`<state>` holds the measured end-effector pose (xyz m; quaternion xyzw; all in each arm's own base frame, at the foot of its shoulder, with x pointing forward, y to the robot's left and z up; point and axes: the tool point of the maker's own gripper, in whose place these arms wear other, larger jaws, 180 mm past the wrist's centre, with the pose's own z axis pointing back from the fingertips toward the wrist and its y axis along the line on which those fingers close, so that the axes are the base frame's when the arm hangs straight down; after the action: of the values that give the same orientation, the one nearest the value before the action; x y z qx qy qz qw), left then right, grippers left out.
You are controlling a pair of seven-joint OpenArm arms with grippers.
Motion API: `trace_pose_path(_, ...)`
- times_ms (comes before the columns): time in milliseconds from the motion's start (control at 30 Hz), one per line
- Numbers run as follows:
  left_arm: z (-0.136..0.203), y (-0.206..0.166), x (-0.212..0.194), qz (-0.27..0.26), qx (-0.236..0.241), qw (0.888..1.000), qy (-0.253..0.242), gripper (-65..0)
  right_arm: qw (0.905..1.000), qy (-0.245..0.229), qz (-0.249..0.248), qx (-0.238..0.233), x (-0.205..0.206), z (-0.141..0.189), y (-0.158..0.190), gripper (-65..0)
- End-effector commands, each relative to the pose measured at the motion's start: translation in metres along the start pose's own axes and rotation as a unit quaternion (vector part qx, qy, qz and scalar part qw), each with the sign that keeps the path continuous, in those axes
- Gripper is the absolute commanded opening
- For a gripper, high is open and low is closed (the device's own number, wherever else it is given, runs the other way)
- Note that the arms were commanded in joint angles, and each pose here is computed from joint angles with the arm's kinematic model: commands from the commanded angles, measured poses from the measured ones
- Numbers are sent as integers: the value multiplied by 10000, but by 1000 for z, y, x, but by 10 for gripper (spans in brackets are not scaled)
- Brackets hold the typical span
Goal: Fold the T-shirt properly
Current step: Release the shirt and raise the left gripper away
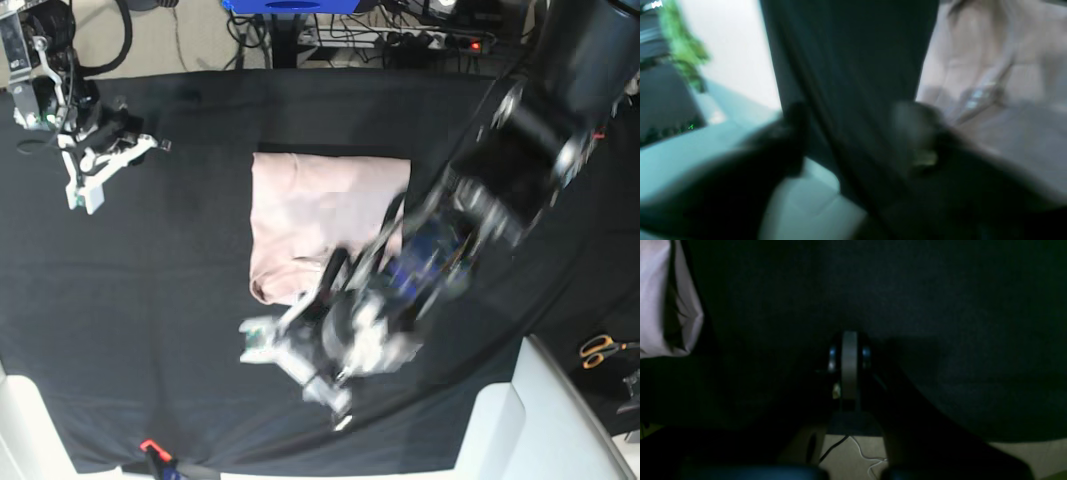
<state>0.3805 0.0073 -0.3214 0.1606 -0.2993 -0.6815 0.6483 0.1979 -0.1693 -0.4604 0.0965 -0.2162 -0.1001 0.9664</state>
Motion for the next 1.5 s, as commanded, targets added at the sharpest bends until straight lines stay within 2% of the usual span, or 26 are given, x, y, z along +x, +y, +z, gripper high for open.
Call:
trace_pose_path(0,9,-5,-10,13,109,9999,91,-617,9998,-188,87,70,12,6,3,-633)
trace_pose_path(33,12,-22,-20,72,56,9998,170,-650,9996,-221,115,111,13,8,6,-633)
trace_pose_path(133,16,-70,-44,395,-147,9982,424,-650,9968,-278,524,531,14,12,31,-633)
trace_pose_path(267,22,-132,-46,897,-620,9940,31,-650,9851,-173,1197,1224,6,11,79,-633)
trace_pose_path(400,25,-163,-48,1172,-920,9888,-56,-650,9705,-32,1708,1704,-5,10,123,-633)
trace_pose_path(500,26,-174,-50,1225,-1030,9871,-23,-650,9641,9,1840,1914,-10,11,142,-633)
trace_pose_path(733,24,-176,-55,1200,-1062,9871,46,-650,9643,85,1785,1953,-18,10,146,-633)
trace_pose_path(1033,17,-147,-53,1137,-800,9903,7,-650,9657,128,1762,1902,-23,10,140,-633)
trace_pose_path(1200,4,-174,-71,1197,-1186,9852,320,-650,9660,180,1749,1893,-28,10,138,-633)
trace_pose_path(1467,6,-219,-93,1180,-1687,9765,642,-650,9664,194,1777,1849,-28,9,134,-633)
